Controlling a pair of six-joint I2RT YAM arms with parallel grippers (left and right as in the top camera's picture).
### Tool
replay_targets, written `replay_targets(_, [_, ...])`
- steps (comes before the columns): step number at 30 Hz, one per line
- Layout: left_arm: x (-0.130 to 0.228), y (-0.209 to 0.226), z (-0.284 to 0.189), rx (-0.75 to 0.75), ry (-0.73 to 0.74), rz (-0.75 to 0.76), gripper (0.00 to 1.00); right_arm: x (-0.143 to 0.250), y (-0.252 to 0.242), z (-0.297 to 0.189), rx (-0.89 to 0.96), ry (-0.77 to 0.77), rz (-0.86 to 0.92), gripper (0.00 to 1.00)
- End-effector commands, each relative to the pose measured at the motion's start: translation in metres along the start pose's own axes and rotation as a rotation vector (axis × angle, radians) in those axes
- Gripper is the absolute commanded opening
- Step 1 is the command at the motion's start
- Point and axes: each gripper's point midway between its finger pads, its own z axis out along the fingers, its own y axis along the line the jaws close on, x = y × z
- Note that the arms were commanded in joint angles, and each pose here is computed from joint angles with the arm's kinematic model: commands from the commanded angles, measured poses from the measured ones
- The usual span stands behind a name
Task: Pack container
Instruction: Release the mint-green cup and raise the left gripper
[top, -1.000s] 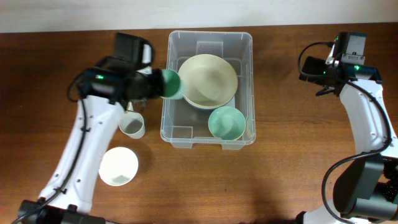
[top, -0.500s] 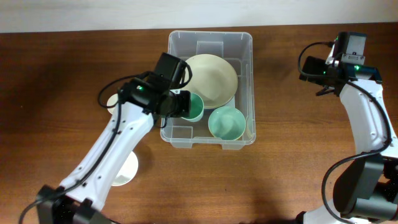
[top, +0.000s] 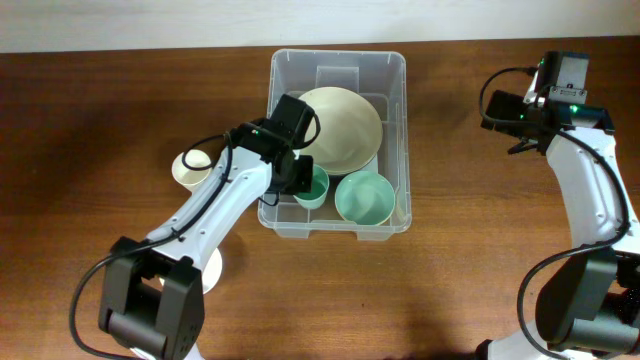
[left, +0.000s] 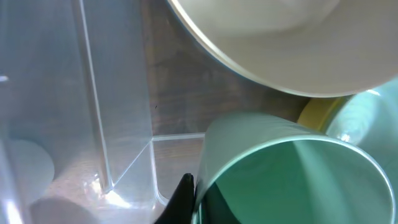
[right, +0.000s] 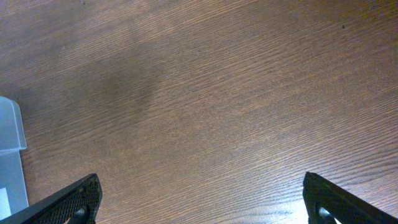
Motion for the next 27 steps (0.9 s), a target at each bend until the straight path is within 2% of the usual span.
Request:
replay_targets(1, [-0.001, 0.000, 0.000, -0.007, -0.008, 0.011, 0.17, -0.010, -0.002, -0.012, 0.005, -0.039, 0.013, 0.99])
replay_targets(5, [-0.004, -0.001, -0.002, -0.003, -0.017, 0.010, 0.34, -0.010, -0.002, -0.012, 0.005, -0.039, 0.013, 0.99])
replay_targets(7, [-0.007, -0.002, -0.005, 0.001, -0.027, 0.010, 0.38, -0.010, -0.002, -0.012, 0.005, -0.039, 0.013, 0.99])
replay_targets(12, [-0.027, -0.008, -0.028, 0.025, -0.100, 0.010, 0.40, -0.010, -0.002, -0.012, 0.005, -0.039, 0.013, 0.99])
replay_targets(18, [-0.061, -0.013, -0.091, 0.081, -0.275, 0.013, 0.42, -0.010, -0.002, -0.012, 0.005, -0.039, 0.013, 0.99])
replay_targets(19, [-0.065, -0.012, -0.102, 0.083, -0.302, 0.016, 0.45, -0.010, -0.002, -0.012, 0.005, -0.039, 0.013, 0.99])
replay_targets(22, [-0.072, 0.005, -0.137, 0.043, -0.387, -0.014, 0.49, -0.010, -0.002, -0.012, 0.005, -0.039, 0.013, 0.99])
replay_targets(27, [-0.067, 0.058, -0.180, -0.091, -0.471, -0.104, 0.56, -0.010, -0.002, -0.012, 0.005, -0.039, 0.013, 0.99])
